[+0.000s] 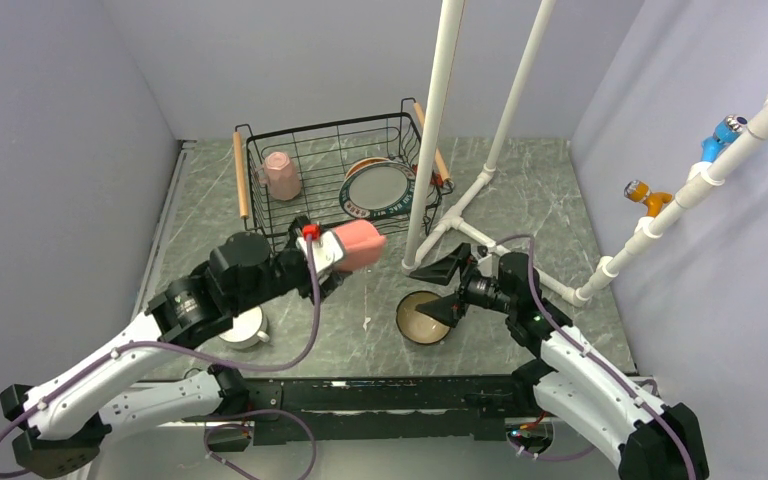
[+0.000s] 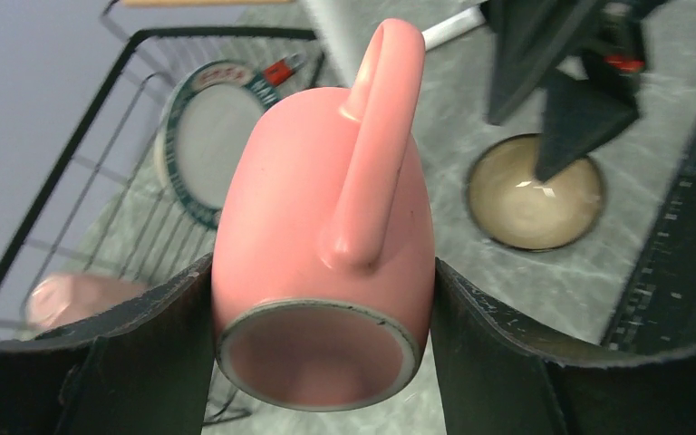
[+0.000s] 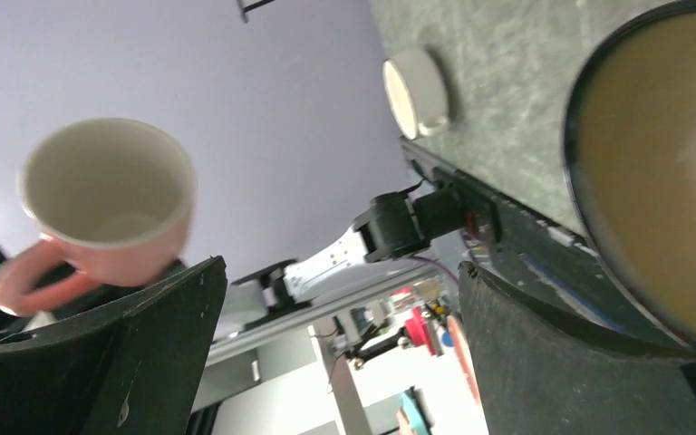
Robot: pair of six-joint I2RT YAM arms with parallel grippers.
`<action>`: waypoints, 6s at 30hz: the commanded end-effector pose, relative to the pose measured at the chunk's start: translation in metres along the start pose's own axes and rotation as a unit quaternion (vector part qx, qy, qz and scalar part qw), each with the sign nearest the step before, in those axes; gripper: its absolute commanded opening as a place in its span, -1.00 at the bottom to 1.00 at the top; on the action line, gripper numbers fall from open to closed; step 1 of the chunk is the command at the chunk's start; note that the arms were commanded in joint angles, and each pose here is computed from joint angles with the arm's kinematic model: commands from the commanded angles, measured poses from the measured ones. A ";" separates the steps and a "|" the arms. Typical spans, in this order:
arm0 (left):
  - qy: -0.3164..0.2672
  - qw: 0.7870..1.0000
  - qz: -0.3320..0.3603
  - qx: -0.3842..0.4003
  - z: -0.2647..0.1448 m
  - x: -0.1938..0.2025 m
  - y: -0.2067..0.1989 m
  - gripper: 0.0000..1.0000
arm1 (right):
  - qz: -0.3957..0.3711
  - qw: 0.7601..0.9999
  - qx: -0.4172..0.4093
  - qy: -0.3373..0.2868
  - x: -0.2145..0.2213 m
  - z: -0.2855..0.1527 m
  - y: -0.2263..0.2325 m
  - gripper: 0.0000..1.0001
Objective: Load the mixed dishes into the dish rack
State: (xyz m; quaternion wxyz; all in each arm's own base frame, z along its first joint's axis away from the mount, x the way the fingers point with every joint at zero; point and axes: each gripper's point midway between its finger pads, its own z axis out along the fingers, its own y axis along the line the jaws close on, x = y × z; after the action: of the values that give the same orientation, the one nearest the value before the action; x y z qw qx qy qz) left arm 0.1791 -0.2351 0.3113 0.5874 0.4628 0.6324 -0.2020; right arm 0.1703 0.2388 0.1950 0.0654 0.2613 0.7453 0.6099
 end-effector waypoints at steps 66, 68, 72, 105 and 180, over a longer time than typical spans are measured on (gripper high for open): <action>0.353 0.916 0.008 -0.190 0.187 0.201 0.327 -1.00 | -0.073 0.981 0.157 -0.088 -0.069 -0.018 -0.028 0.99; 0.360 0.914 0.010 -0.185 0.188 0.207 0.326 -1.00 | -0.072 0.981 0.156 -0.087 -0.069 -0.017 -0.029 0.99; 0.371 0.908 0.017 -0.193 0.186 0.215 0.330 -0.91 | -0.075 0.981 0.157 -0.085 -0.069 -0.017 -0.028 0.99; 0.343 0.916 0.001 -0.206 0.186 0.209 0.340 0.37 | -0.072 0.983 0.152 -0.076 -0.069 -0.013 -0.027 0.99; 0.144 0.834 -0.514 -0.139 -0.019 0.117 0.051 0.99 | -0.371 0.837 0.388 -0.109 -0.091 -0.030 -0.110 0.95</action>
State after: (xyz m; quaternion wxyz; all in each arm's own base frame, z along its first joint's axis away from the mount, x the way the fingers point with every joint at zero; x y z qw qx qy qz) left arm 0.2475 -0.1558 0.2374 0.3948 0.0578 0.8674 -0.2973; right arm 0.1842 0.1675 0.0843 0.2226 0.0079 0.9467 0.2328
